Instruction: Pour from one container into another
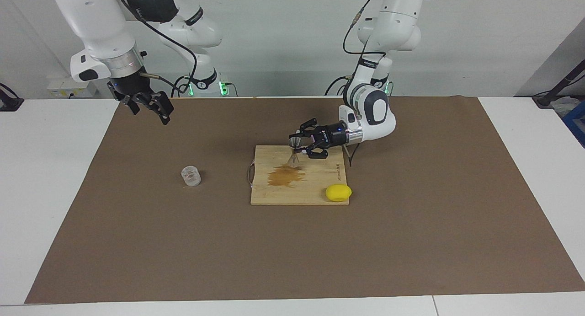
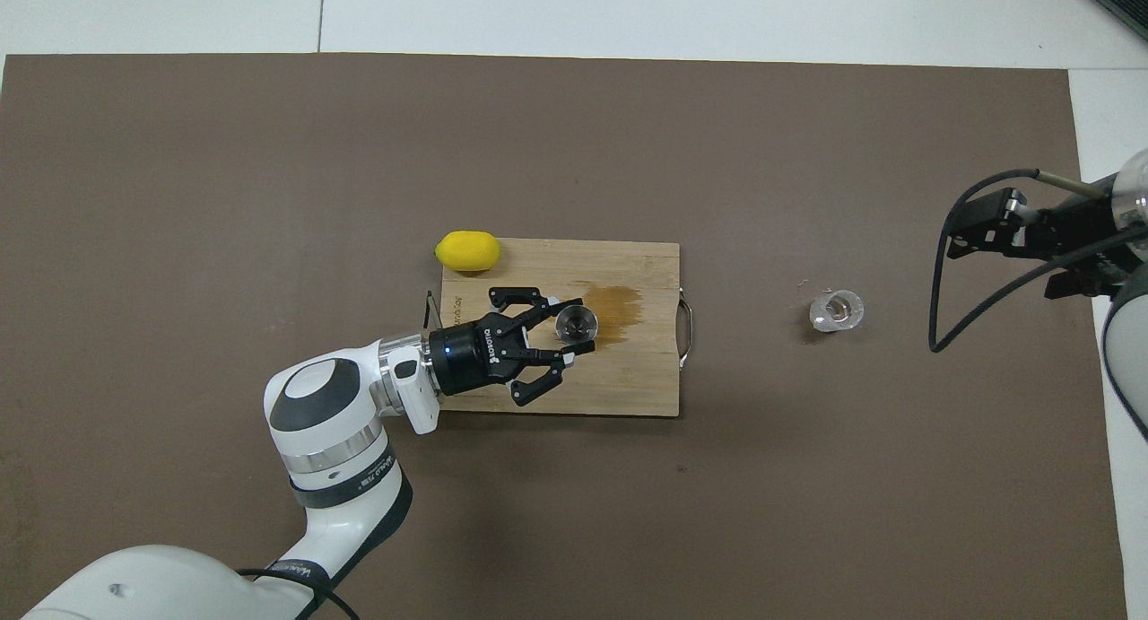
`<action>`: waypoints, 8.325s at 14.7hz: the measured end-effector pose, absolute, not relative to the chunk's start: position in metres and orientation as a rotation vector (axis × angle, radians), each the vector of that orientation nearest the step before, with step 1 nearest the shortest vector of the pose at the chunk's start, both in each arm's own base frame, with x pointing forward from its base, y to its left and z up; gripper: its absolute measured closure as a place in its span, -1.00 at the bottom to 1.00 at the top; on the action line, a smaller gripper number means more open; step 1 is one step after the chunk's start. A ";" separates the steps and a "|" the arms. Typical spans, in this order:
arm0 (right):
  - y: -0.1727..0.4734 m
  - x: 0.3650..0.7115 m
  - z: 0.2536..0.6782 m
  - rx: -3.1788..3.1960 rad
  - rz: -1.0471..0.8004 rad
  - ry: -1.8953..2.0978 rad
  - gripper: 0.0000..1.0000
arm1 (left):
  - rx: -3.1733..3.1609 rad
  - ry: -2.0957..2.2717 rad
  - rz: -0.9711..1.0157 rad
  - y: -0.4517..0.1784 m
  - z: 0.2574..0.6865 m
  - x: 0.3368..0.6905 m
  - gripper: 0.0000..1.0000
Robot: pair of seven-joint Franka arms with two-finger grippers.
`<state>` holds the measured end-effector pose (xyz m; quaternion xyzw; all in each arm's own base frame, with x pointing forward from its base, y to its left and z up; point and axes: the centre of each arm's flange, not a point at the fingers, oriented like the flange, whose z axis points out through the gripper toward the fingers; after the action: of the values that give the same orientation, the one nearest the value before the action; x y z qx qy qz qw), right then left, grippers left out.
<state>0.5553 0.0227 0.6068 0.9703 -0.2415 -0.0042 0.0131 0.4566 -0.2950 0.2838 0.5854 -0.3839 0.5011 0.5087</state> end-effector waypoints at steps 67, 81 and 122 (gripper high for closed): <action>0.075 0.586 0.361 2.527 -0.794 -2.398 0.00 | 1.348 -2.084 0.784 0.080 0.360 0.535 -1.00; 0.269 0.576 0.427 2.402 -0.300 -2.338 0.00 | 1.490 -2.267 0.571 0.078 0.494 0.561 -1.00; 0.337 0.523 0.415 2.570 0.065 -1.824 0.00 | 2.932 -0.314 0.000 0.022 0.605 0.540 -1.00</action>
<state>0.5234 0.3373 0.4146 0.8153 -0.5787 0.0208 -0.0052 0.5402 0.0224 0.6055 0.9897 -0.1060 -0.0001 0.0965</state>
